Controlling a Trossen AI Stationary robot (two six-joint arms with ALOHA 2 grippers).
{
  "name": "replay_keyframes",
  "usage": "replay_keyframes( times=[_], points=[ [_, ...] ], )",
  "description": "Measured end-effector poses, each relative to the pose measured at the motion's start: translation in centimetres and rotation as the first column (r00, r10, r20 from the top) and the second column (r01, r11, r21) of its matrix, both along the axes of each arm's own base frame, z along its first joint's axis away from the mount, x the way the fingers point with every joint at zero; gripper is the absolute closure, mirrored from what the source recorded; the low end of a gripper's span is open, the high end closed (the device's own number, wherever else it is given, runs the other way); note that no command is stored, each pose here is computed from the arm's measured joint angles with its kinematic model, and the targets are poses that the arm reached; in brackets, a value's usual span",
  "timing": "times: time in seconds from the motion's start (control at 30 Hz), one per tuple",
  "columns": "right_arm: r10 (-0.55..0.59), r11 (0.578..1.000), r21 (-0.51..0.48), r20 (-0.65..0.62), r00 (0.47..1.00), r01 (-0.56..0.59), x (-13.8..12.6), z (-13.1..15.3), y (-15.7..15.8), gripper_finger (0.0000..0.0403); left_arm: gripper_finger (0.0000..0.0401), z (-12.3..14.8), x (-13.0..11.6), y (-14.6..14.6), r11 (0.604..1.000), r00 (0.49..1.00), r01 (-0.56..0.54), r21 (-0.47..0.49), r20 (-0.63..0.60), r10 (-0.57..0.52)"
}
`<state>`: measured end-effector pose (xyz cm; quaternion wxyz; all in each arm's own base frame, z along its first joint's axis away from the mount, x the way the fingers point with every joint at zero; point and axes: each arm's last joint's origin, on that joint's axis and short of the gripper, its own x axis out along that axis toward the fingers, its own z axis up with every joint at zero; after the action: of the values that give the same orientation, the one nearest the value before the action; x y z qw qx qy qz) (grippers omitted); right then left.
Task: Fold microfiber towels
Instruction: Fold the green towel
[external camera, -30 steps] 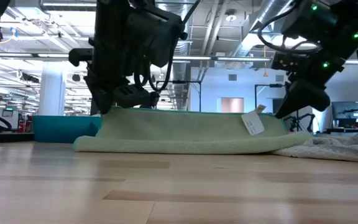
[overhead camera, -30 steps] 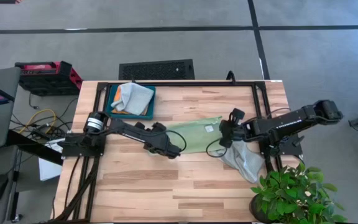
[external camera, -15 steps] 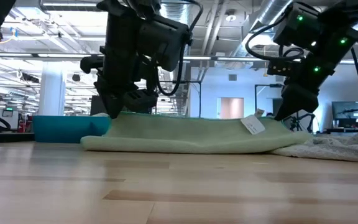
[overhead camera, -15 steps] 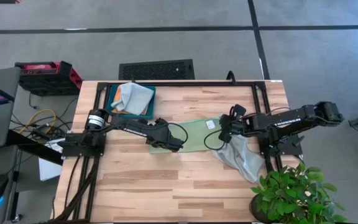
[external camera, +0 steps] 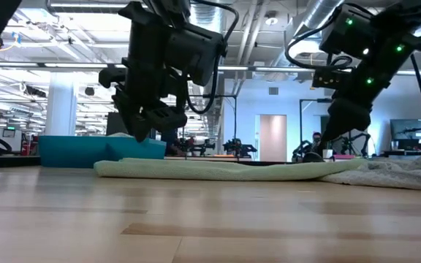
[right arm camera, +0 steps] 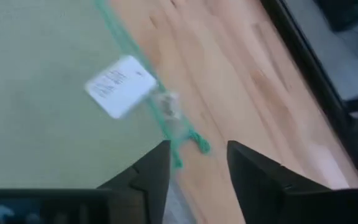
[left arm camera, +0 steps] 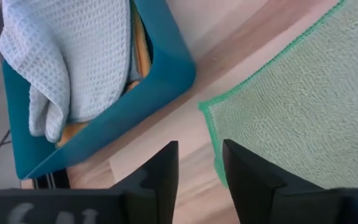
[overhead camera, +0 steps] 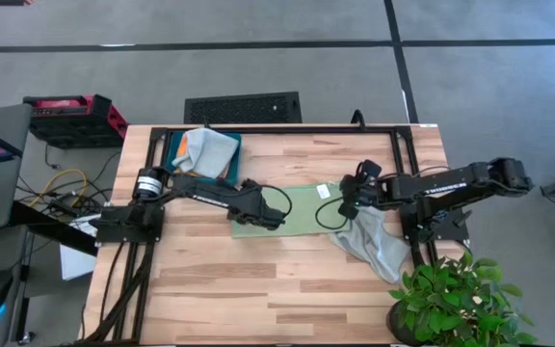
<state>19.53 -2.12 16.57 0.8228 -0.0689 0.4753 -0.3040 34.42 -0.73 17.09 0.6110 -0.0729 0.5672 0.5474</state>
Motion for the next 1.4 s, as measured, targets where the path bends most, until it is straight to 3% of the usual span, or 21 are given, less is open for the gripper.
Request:
replay_keyframes(
  times=[0.07, 0.17, 0.3, 0.4, 0.57, 0.63, 0.77, 1.03, 1.2, 1.4],
  points=[
    [0.035, 0.999, 0.039, 0.013, 0.999, -0.035, 0.3, 0.4, 0.2, 0.0213, 0.0279, 0.0, 0.0, -0.6, 1.000, 1.000, 0.016, 0.000, 0.002, -0.016],
    [0.150, 0.972, 0.178, 0.018, 0.989, -0.151, 0.7, 1.1, 1.2, 0.0198, 0.0279, 0.3, 0.1, -2.4, 0.996, 0.996, 0.089, -0.007, 0.001, -0.089],
    [0.397, 0.866, 0.316, 0.040, 0.917, -0.388, 1.0, 1.2, 3.5, 0.0190, 0.0278, 1.2, 0.3, -5.9, 0.980, 0.979, 0.199, 0.002, 0.036, -0.199],
    [0.534, 0.796, 0.326, 0.020, 0.845, -0.510, 0.7, 1.1, 5.2, 0.0189, 0.0278, 1.9, 0.2, -8.7, 0.961, 0.958, 0.274, 0.029, 0.074, -0.276],
    [0.649, 0.725, 0.300, 0.004, 0.761, -0.620, 0.4, 1.1, 7.1, 0.0193, 0.0278, 2.7, -0.4, -12.0, 0.949, 0.936, 0.311, 0.060, 0.152, -0.316],
    [0.650, 0.726, 0.295, -0.003, 0.760, -0.621, 0.6, 0.9, 7.3, 0.0195, 0.0278, 2.8, -0.7, -12.9, 0.950, 0.933, 0.306, 0.064, 0.180, -0.313],
    [0.608, 0.774, 0.279, -0.072, 0.791, -0.569, 1.1, -0.3, 7.3, 0.0201, 0.0278, 2.8, -1.2, -14.1, 0.957, 0.930, 0.281, 0.071, 0.228, -0.290],
    [0.579, 0.810, 0.278, -0.235, 0.781, -0.517, 1.9, -3.5, 7.3, 0.0209, 0.0278, 2.8, -1.5, -15.0, 0.964, 0.922, 0.258, 0.071, 0.279, -0.267],
    [0.540, 0.840, 0.229, -0.256, 0.802, -0.492, 2.0, -3.7, 7.2, 0.0219, 0.0278, 2.7, -1.5, -15.1, 0.964, 0.921, 0.256, 0.069, 0.287, -0.265],
    [0.532, 0.844, 0.219, -0.217, 0.818, -0.490, 1.7, -2.8, 7.1, 0.0238, 0.0278, 2.8, -1.4, -15.0, 0.965, 0.921, 0.255, 0.069, 0.287, -0.264]
  ],
)
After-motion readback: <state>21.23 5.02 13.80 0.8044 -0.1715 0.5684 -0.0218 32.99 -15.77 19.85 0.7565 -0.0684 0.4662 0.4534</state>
